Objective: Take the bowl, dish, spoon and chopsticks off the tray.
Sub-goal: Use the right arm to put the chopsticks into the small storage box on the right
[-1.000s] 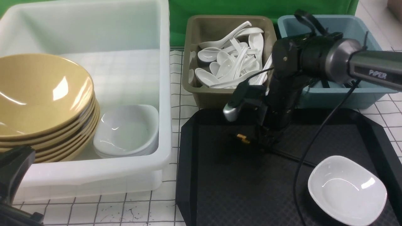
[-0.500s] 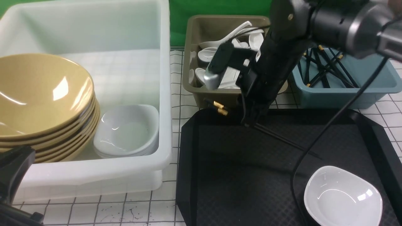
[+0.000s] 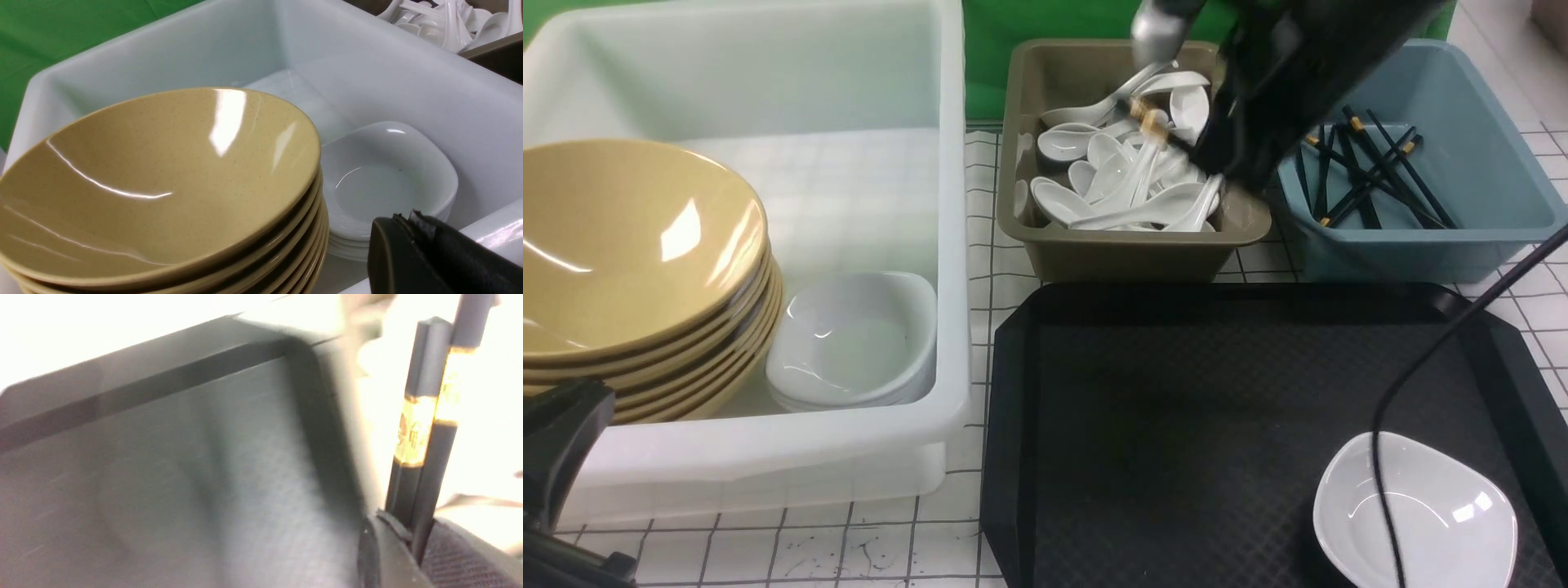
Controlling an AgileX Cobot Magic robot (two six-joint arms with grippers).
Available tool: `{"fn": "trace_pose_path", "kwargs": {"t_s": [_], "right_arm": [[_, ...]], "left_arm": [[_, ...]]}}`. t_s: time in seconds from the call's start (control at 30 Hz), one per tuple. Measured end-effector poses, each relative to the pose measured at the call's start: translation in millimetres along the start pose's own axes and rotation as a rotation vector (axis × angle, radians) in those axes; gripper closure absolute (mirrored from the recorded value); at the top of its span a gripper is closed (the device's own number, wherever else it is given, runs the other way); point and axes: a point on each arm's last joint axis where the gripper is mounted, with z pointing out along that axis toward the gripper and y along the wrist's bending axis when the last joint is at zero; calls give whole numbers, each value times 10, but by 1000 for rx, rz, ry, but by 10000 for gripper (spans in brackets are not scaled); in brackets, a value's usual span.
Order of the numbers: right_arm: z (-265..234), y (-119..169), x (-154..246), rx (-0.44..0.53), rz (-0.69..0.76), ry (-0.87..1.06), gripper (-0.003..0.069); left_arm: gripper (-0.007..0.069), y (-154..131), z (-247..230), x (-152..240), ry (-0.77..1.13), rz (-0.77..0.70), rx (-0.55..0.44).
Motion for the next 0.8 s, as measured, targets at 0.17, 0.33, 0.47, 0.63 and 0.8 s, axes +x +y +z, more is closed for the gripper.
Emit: {"fn": "trace_pose_path", "kwargs": {"t_s": [0.17,0.33,0.47,0.63,0.8], "right_arm": [[-130,-731,228,313,124,-188,507],[402,-1257,585,432,358,-258,507],[957,-1421,963,387,548,-189,483],[1284,-1444,1209,338,621,-114,382],[1270,-1407,1225,303,627,-77,319]], "left_arm": [[638,0,0,0,0,-1,0],[638,-2,0,4,4,-2,2],[638,-8,0,19,21,-5,9],[638,-18,14,51,26,-8,11],[638,-31,30,96,39,-11,15]]}}
